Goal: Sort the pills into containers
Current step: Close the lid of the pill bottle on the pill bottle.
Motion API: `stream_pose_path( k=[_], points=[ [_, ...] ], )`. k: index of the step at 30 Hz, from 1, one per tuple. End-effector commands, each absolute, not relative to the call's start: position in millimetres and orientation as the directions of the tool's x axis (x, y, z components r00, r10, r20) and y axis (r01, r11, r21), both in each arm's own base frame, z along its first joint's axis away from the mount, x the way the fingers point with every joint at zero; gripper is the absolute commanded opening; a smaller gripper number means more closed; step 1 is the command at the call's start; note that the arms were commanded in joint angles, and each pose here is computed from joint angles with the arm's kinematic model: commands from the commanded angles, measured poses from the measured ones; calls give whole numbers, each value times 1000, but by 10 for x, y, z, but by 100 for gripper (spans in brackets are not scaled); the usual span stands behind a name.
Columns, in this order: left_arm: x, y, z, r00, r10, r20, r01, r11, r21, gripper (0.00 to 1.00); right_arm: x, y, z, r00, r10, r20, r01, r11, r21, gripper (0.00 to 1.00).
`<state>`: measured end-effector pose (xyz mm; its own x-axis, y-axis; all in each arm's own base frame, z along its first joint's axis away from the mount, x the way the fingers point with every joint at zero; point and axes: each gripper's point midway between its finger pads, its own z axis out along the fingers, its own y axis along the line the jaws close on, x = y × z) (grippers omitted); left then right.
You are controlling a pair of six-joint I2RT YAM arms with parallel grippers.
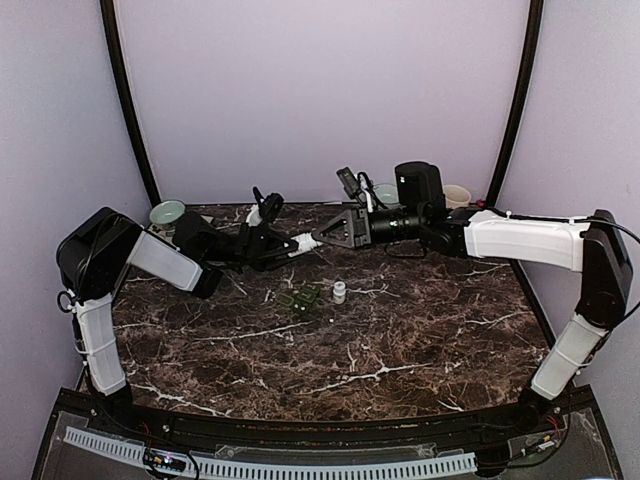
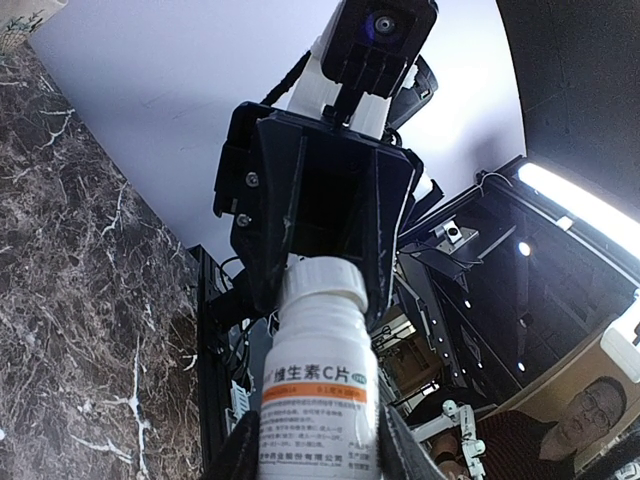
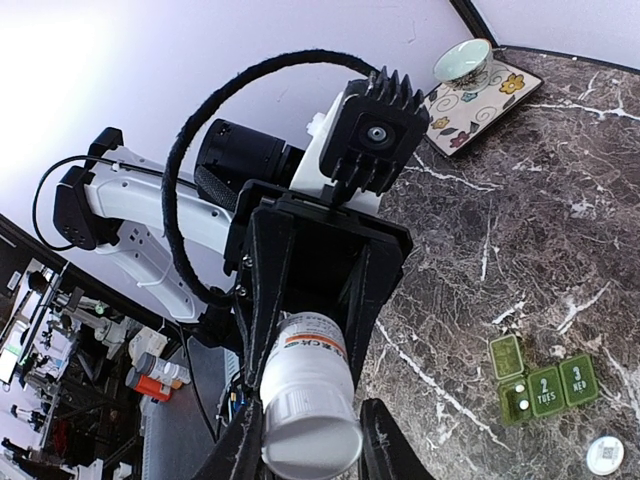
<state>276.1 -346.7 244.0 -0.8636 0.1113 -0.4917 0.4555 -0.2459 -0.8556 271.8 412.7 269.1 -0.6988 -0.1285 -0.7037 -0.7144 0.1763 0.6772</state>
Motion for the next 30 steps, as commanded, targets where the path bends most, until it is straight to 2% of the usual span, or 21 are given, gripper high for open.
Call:
stream_pose_path(
  k=[1,16,30],
  points=[
    [2775,-3540,2589,-842,77,-534,496,-277,-823,18,2472,4299,2835,-668,-162,-726,-742,69,667,0],
    [2773,-3533,2586,-845,71,-530,492,-285,-823,18,2436,4291,2878,-663,-160,-731,-746,58,664,0],
    [2769,-3528,2567,-853,71,-517,477,-296,-827,18,2459,4252,2829,-604,-164,-780,-797,114,594,0]
  ],
)
